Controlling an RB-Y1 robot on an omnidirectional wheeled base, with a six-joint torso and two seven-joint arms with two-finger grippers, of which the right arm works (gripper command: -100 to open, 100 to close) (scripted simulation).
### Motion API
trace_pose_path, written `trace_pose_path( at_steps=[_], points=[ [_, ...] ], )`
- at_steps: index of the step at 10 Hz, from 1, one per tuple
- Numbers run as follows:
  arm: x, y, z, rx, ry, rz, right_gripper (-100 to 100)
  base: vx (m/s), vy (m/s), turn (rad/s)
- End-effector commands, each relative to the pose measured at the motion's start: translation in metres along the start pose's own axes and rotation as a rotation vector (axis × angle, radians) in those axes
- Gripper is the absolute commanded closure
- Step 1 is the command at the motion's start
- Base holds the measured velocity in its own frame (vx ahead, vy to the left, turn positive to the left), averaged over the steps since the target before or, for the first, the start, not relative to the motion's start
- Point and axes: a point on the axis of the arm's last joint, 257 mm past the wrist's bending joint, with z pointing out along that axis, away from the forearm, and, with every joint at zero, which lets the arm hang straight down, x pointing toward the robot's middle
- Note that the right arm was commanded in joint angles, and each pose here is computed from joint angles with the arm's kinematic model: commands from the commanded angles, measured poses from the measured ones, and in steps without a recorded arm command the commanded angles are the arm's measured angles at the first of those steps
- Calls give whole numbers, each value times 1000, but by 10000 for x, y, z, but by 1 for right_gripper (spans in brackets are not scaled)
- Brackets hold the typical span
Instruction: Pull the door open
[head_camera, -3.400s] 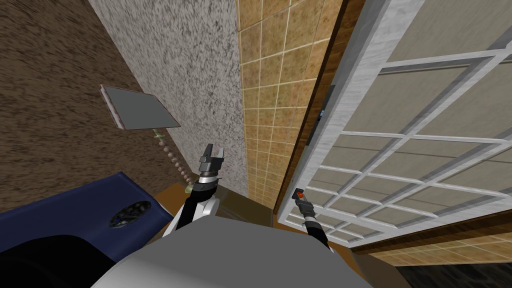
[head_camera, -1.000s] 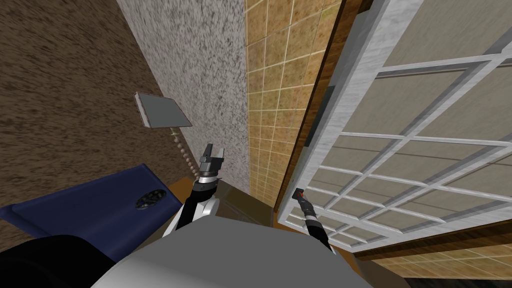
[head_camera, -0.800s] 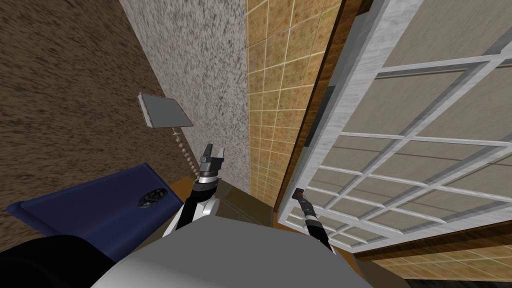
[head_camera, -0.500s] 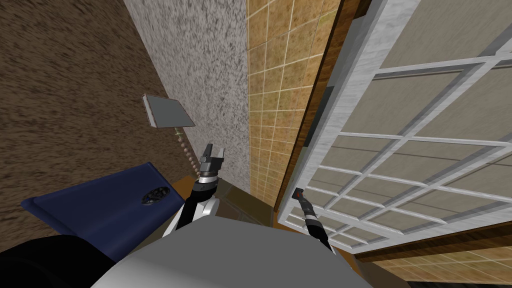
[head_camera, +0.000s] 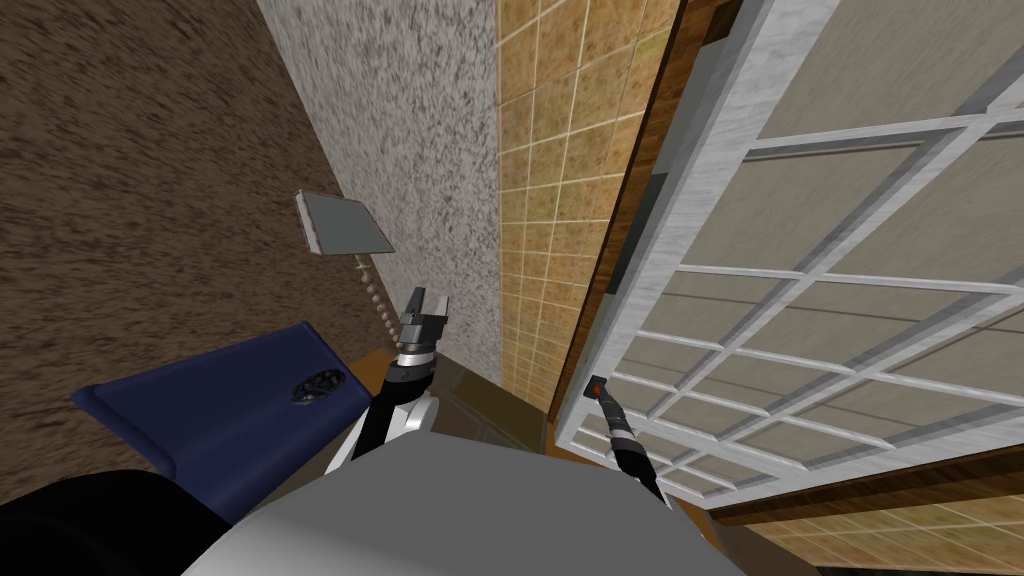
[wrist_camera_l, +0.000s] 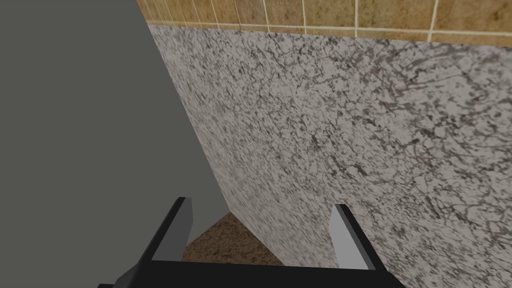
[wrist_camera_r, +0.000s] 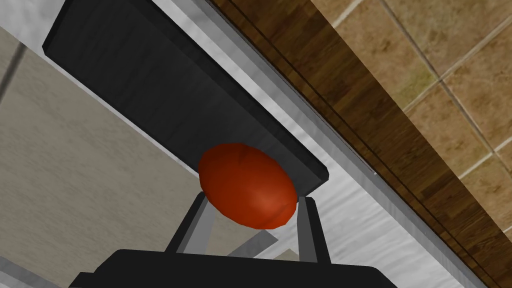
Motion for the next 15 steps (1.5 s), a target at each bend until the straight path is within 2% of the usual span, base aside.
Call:
trace_pose_path(
  at_steps=[1, 4, 5, 6, 15],
  points=[
    [92, 22, -25, 6, 11, 65, 100, -42, -13, 41],
    [88, 19, -21, 8, 9, 126, 100, -27, -11, 31],
    [84, 16, -17, 10, 6, 169, 100, -29, -16, 43],
    [84, 16, -17, 10, 6, 171, 100, -25, -15, 23],
    [60, -5, 7, 20, -11, 424, 100, -33, -12, 40]
  ],
)
